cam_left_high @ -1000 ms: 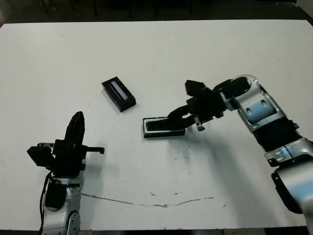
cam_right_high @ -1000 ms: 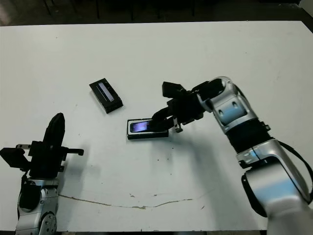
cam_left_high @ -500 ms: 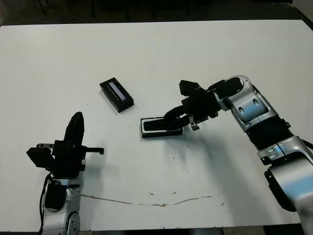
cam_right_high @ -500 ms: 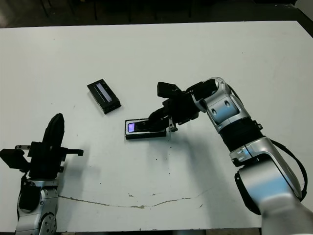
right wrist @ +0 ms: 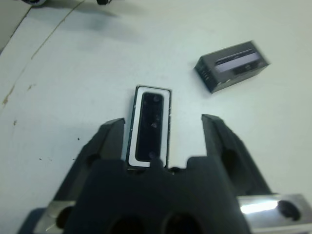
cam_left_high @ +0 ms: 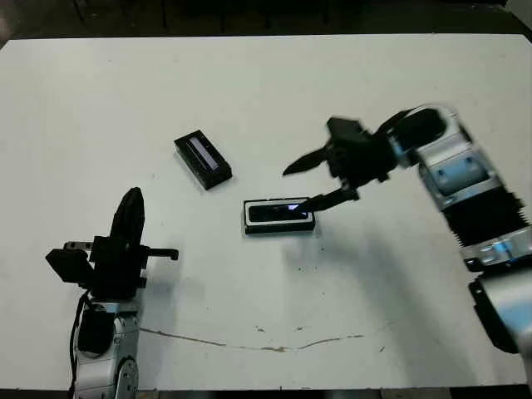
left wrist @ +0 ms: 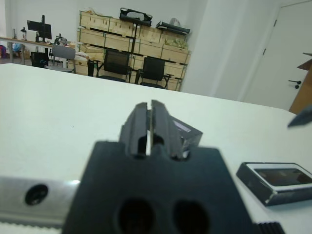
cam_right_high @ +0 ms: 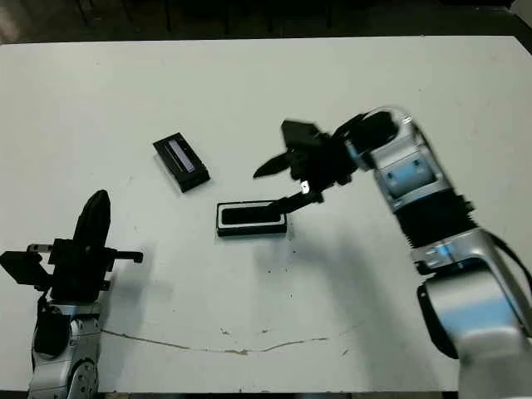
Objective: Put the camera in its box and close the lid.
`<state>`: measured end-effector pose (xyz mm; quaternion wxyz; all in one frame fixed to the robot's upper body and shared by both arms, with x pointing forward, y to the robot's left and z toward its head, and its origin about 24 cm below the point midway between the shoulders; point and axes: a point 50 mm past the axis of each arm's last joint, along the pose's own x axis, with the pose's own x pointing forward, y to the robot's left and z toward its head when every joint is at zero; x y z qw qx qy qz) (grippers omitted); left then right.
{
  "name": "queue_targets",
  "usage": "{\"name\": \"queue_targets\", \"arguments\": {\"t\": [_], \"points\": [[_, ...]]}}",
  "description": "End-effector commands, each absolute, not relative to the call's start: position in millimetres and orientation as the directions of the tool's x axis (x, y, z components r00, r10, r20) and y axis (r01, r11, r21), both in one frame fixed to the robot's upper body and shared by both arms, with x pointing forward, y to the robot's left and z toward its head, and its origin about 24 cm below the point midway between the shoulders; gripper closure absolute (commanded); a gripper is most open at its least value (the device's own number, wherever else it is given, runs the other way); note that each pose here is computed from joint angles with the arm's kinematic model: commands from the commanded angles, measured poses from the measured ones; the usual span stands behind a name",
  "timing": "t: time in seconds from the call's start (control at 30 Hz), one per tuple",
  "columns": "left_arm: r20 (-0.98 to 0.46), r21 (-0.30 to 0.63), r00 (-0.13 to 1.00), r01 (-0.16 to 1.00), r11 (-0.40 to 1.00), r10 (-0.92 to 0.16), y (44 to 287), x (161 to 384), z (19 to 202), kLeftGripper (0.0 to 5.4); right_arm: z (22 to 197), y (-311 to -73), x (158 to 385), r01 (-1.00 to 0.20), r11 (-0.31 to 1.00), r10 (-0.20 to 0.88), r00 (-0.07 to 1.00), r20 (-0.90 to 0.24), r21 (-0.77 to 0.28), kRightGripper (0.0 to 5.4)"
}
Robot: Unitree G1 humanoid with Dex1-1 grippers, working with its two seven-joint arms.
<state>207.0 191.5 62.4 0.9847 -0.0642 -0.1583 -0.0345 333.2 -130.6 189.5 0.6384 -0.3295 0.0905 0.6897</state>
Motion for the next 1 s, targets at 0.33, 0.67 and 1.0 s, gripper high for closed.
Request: {"name": "queue_targets", "arguments": {"t": [0.33,0.67,1.0], "points": [[0.241,-0.13,0.97,0.057,0.99,-0.024,192.5,199.4,47.0,5.4,198.1,-156.8,319.5,-0.901,0.348,0.884,0.407,-0.231,-0.258,0.03],[0.237,-0.127,0.971,0.057,0.99,-0.025,193.0,199.4,46.3,5.4,147.9,-136.3,270.6,-0.601,0.465,0.735,0.671,-0.096,-0.65,1.44],[0.237,-0.127,0.971,0.06,0.99,-0.028,192.7,198.9,45.6,5.4,108.0,-121.7,256.5,-0.643,0.321,0.758,0.614,-0.218,-0.695,3.26]]}}
